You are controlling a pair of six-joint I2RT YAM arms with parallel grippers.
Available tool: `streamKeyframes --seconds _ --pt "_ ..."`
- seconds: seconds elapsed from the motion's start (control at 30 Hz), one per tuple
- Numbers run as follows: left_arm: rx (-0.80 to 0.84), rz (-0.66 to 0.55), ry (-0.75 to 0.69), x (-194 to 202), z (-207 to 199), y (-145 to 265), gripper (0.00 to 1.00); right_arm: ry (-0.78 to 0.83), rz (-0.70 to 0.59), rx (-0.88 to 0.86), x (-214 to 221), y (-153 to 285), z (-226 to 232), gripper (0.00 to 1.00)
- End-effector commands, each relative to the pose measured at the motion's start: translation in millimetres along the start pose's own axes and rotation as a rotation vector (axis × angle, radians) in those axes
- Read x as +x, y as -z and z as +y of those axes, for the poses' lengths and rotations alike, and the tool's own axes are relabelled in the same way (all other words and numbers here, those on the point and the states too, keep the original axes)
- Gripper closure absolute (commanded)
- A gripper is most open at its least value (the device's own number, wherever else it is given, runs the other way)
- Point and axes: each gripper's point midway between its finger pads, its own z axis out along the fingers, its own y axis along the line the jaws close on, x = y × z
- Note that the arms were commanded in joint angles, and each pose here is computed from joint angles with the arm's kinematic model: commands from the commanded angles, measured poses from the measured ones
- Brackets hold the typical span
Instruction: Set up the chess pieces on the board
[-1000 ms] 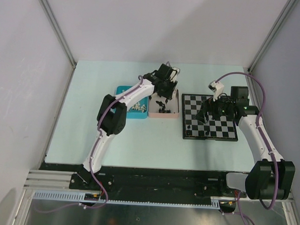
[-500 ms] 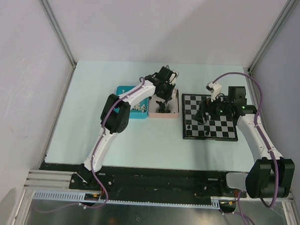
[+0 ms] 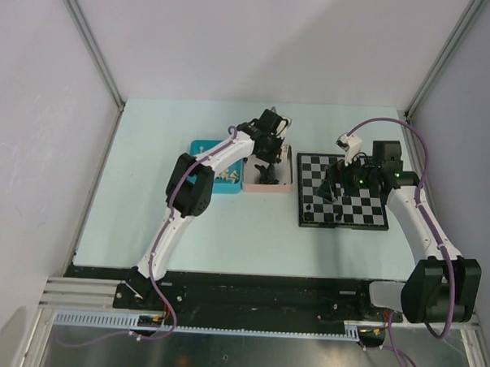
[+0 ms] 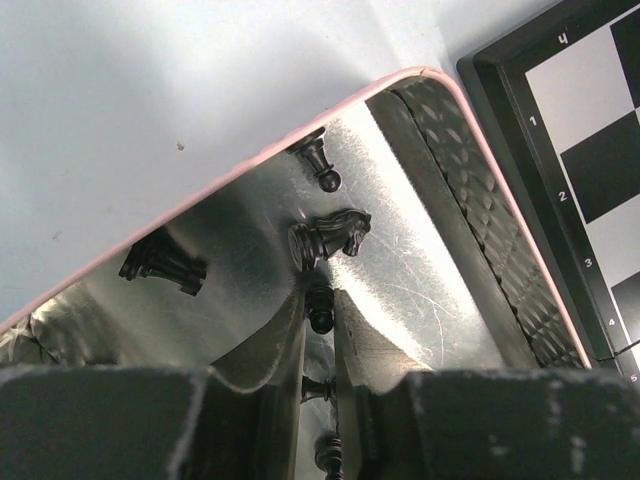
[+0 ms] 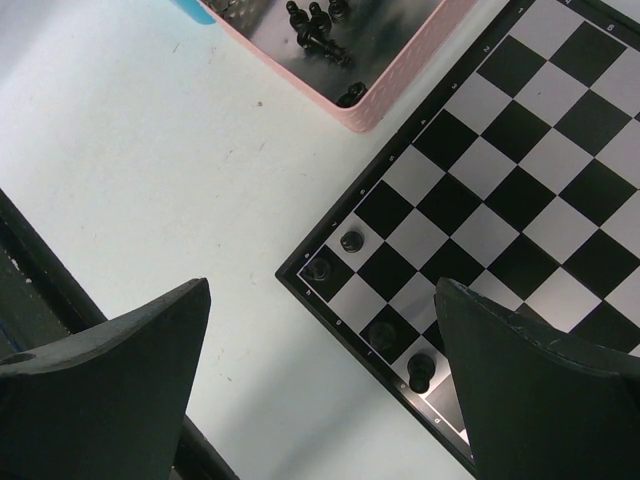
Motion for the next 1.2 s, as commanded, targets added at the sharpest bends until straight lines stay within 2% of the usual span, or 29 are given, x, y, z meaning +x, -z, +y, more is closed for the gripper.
streamKeyframes --seconds 0.0,0.03,0.13,0.23,0.43,0.47,0.7,0.9,1.17 --pt "0.024 -0.051 -0.01 -20.7 -3.8 6.1 0.81 0.025 -0.003 -0.001 -5.1 -0.4 0.2 0.0" --pt "0.023 -0.053 -0.007 -21.5 -3.0 6.8 0.87 0.026 -0.005 0.002 -5.6 0.0 -0.5 0.0" --pt "0.03 -0.061 -0.009 -24.5 -5.4 11.4 0.96 0.026 0.0 0.002 -4.5 -1.5 -0.4 0.01" --pt "0.027 -0.083 -0.012 -32.6 -5.5 26.8 1.0 0.029 0.003 0.0 -4.2 -2.1 0.8 0.0" --pt "0.019 -0.119 -0.028 -40.7 -7.3 67.7 1.0 0.034 0.002 0.008 -4.7 -1.4 -0.3 0.0" --pt "0.024 -0.145 -0.031 -47.7 -10.4 85.1 1.0 0.036 0.001 0.008 -5.0 -1.1 -0.2 0.0" --pt "0.07 -0.176 -0.066 -44.4 -35.0 130.9 1.0 0.038 -0.005 0.043 -6.5 3.1 -6.9 0.0" --pt "0.183 -0.164 -0.105 -29.9 -80.9 150.2 1.0 -0.03 -0.035 0.158 -10.0 16.3 -33.0 0.0" --pt "0.384 -0.111 -0.21 -1.0 -185.7 151.3 1.0 -0.156 -0.128 0.467 -13.0 54.7 -91.7 0.0"
